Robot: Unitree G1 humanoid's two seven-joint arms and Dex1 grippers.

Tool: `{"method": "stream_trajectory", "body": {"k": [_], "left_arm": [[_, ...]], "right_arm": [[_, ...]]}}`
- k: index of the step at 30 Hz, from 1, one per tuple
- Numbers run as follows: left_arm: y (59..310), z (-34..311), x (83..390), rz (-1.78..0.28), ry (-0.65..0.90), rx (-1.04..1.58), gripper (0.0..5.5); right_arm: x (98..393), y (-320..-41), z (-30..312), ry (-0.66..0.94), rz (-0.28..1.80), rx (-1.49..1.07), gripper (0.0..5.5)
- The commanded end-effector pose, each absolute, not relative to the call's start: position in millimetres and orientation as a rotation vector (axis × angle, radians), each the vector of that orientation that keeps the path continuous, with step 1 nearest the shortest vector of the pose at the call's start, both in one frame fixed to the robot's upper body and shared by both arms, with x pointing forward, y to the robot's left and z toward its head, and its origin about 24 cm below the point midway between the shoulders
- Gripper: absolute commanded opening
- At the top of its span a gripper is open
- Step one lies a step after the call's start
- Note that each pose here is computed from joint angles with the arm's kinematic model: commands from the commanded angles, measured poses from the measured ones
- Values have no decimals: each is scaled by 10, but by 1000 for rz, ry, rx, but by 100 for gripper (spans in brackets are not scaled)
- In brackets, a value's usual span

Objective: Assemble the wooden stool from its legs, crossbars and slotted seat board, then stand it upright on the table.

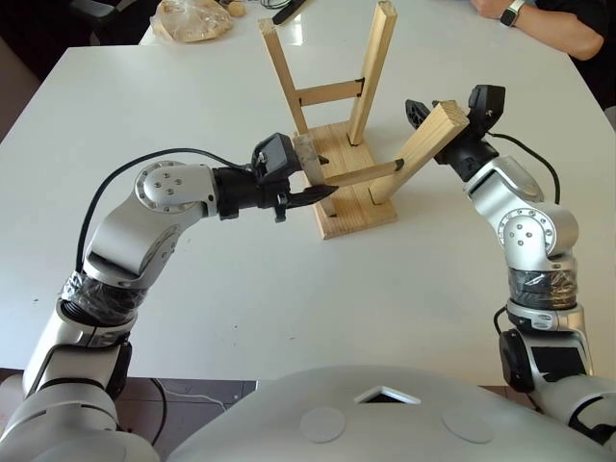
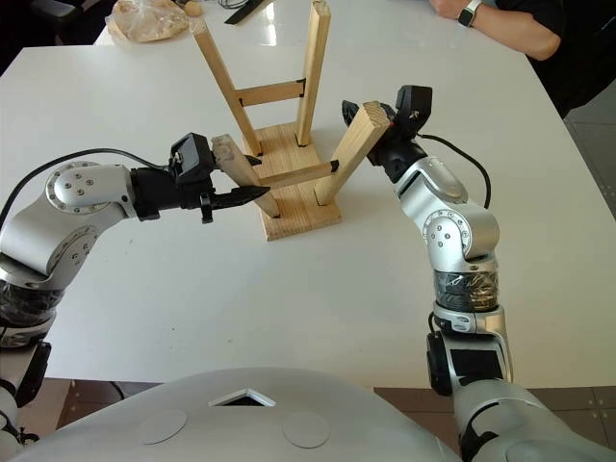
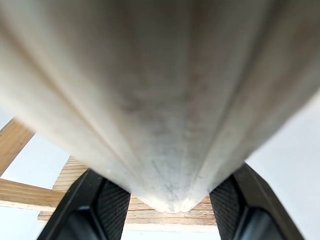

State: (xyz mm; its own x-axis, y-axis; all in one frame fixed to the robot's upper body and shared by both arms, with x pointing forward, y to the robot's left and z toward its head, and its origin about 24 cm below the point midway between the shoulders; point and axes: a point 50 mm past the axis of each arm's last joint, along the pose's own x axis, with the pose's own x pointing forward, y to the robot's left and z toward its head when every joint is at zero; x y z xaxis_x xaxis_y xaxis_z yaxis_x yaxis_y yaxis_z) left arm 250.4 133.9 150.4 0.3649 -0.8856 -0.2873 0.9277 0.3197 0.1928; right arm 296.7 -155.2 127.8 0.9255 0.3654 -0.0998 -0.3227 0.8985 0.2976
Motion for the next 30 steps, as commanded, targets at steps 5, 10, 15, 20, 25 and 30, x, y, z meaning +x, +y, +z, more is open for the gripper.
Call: {"method": "stream_trajectory", "body": {"k": [5, 10, 15, 20, 25, 30], "left_arm": [[1441, 1155, 2531, -1053, 376, 374, 204], [1350, 1268, 2406, -1105, 370, 359, 306], [1263, 1428, 2470, -1081, 255, 321, 376], [1246, 1510, 2148, -1267, 227, 215, 376], [1728, 1332, 2197, -1172, 326, 238, 376], [2031, 1003, 2628, -843, 339, 330, 376]], "right_arm": [[2950, -2400, 1026, 167, 112, 62, 320], [2889, -2420, 891, 171, 166, -58, 320], [2778, -2243, 755, 223, 340, -180, 320], [2561, -2118, 588, 352, 577, -331, 320], [2298, -2147, 423, 527, 787, -499, 320], [2252, -2116, 397, 566, 876, -544, 320]]}}
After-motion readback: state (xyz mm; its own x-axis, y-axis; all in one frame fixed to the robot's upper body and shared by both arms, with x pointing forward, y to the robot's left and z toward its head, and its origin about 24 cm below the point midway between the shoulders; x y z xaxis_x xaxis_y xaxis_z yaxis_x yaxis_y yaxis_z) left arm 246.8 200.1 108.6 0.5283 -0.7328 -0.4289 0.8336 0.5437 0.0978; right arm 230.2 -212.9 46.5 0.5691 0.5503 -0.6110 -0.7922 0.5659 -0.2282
